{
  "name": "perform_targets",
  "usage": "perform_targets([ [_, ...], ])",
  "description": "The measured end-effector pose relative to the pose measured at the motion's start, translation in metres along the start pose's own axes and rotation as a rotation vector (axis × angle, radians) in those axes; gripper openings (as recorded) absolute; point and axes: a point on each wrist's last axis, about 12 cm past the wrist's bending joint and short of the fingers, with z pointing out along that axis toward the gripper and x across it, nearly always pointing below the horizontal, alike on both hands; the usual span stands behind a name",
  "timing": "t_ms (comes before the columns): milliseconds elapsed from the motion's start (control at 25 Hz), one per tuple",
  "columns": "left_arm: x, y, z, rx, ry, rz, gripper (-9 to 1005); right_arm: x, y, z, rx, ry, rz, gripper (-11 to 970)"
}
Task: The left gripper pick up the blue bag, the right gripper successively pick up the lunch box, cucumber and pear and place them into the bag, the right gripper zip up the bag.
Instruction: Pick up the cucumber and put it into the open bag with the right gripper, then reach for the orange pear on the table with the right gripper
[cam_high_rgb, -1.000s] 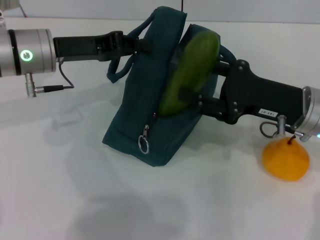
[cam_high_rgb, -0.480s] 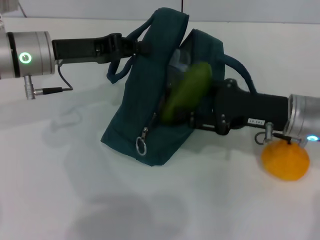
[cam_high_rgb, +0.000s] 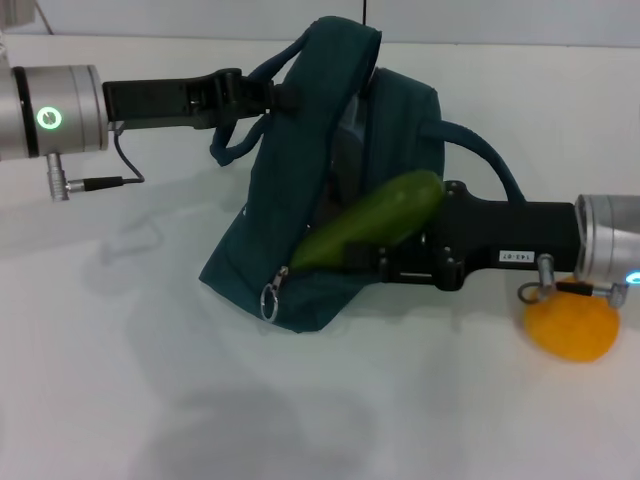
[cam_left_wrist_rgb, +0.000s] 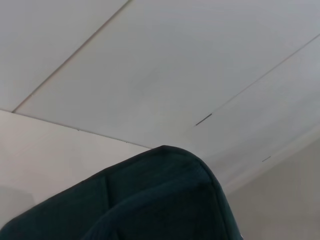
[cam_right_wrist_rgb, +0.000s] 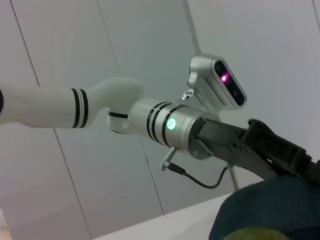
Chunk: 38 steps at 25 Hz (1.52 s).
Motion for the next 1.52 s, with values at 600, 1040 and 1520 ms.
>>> perform_targets([
  [600,0.001,0.0,-0.001,0.001,-0.001,0.0,45,-0.005,0.0,-0.024,0.075,-0.067,0.015,827],
  [1040,0.004,0.004,-0.005,-0.009,-0.014,-0.009,45,0.036,0.05,-0.134,0.343,-0.301,-0.214,817],
  [1520,0.006,0.007,-0.008,-0.005,-0.053,-0.005,45,0.102,0.077,-0.135,0.573,-0.227,-0.206,724],
])
